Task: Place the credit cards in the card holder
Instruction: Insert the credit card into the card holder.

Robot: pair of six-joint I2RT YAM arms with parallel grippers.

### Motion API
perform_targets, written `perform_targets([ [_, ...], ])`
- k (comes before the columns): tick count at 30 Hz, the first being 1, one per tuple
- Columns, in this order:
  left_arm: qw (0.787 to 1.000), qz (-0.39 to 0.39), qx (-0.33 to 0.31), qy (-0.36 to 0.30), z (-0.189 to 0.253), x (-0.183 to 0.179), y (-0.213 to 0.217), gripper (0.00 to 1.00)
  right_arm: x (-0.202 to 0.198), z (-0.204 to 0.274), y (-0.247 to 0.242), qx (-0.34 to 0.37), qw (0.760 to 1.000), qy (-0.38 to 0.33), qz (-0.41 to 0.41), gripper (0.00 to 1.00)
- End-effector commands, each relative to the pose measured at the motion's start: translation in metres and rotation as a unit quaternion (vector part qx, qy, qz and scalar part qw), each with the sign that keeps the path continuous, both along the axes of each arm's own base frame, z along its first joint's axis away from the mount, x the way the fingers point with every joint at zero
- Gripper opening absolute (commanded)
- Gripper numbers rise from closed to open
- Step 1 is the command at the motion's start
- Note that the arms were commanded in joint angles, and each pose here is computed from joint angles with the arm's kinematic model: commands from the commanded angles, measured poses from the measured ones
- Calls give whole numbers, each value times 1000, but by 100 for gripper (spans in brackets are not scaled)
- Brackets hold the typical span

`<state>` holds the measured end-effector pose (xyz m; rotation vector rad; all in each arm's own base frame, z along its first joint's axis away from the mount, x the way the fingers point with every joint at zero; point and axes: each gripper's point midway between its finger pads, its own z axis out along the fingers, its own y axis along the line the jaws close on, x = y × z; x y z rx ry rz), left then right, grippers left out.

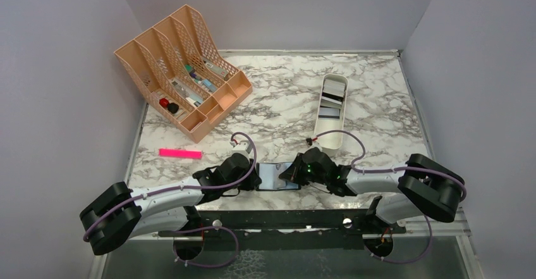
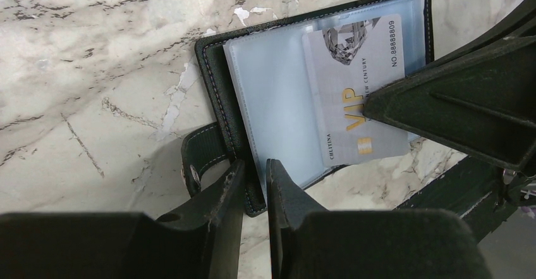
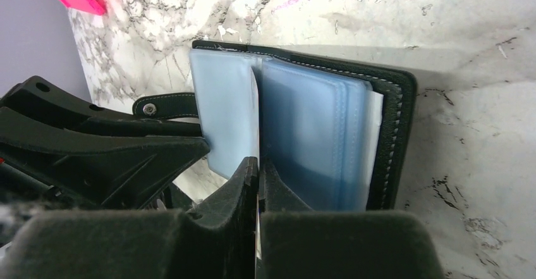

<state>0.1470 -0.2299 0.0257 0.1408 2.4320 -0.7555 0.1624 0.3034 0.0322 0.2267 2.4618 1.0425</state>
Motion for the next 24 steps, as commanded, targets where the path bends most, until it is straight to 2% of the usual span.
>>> perform_targets([
  [1,1000,-12,18,16,-11,-8,5,23,-11,-14,-3,9,1000,12,4,5],
  [6,1000,-14,15,21,-13,-11,4,23,-12,-21,-4,4,1000,21,1,5],
  [15,1000,-15,13,24,-14,-13,4,23,-8,-24,-18,-112,994,15,4,27],
  [20,1000,-15,14,22,-14,-12,5,23,-11,-27,-20,-160,987,13,14,35],
  [24,999,-16,16,23,-15,-13,5,23,-12,-27,-22,-182,983,17,16,37],
])
